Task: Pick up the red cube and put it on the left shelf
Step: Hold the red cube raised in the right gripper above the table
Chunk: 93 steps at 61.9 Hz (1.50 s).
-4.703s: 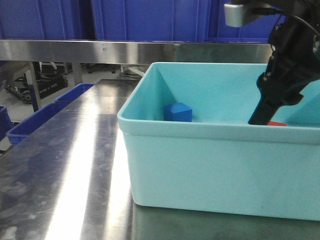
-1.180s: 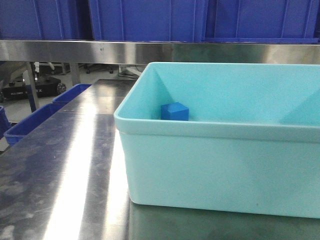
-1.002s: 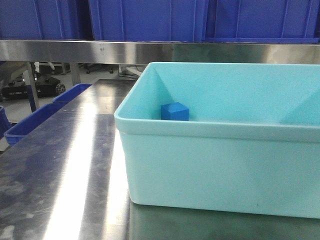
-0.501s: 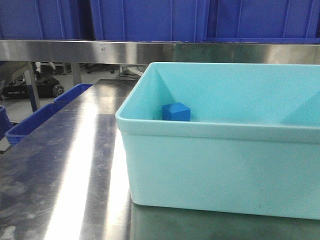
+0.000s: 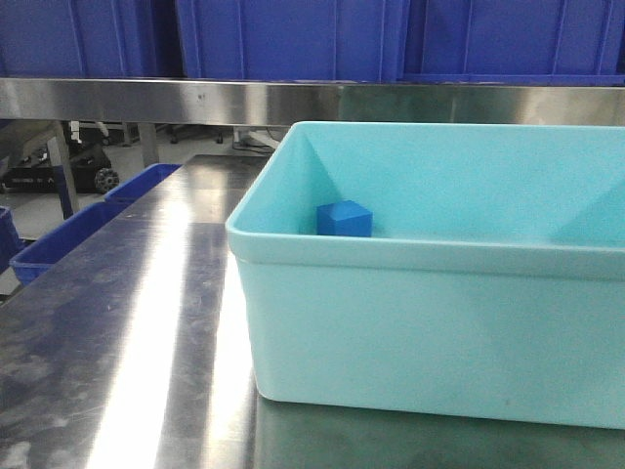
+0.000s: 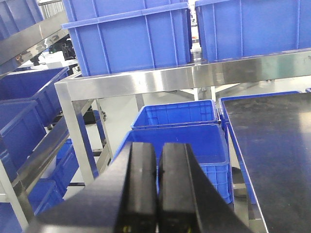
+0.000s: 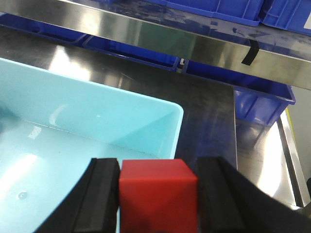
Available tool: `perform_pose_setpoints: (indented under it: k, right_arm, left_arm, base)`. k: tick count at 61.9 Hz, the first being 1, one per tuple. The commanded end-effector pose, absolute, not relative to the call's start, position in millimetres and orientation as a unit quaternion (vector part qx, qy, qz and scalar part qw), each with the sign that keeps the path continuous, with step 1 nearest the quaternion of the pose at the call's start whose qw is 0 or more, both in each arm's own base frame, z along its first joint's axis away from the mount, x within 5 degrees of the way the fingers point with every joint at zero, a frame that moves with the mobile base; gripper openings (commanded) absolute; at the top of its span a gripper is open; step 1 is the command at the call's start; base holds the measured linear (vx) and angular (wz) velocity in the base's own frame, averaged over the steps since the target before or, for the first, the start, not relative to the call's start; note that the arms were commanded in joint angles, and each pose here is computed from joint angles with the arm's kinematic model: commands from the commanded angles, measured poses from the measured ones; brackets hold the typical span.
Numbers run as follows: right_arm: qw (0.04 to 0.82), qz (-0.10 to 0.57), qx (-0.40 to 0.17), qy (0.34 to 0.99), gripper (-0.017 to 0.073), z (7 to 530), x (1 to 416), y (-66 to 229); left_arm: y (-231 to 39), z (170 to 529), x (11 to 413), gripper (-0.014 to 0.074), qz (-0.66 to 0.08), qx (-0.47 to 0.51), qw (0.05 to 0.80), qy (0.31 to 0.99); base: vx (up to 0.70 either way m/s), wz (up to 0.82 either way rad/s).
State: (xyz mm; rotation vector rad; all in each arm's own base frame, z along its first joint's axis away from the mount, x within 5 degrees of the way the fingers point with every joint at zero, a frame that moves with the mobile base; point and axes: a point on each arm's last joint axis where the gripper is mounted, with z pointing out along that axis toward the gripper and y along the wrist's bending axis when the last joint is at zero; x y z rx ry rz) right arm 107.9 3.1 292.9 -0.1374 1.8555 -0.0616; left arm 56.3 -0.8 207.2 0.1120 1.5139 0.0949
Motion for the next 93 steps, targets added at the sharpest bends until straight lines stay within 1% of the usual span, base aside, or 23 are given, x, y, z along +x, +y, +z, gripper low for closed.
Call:
perform_pose_setpoints:
  k: [1, 93]
  right_arm:
    - [0.645, -0.031, -0.054, 0.762, 0.0058, 310.7, 109.6, 2.3]
    - [0.645, -0.031, -0.054, 0.762, 0.0058, 310.7, 109.6, 2.3]
  left_arm:
    - [-1.0, 208.0, 56.6, 0.0106, 0.042, 0.049, 0.748, 0.661]
    - [-1.0, 208.0, 56.6, 0.0106, 0.042, 0.049, 0.748, 0.661]
  base:
    - [0.0, 0.0]
    - [0.0, 0.01]
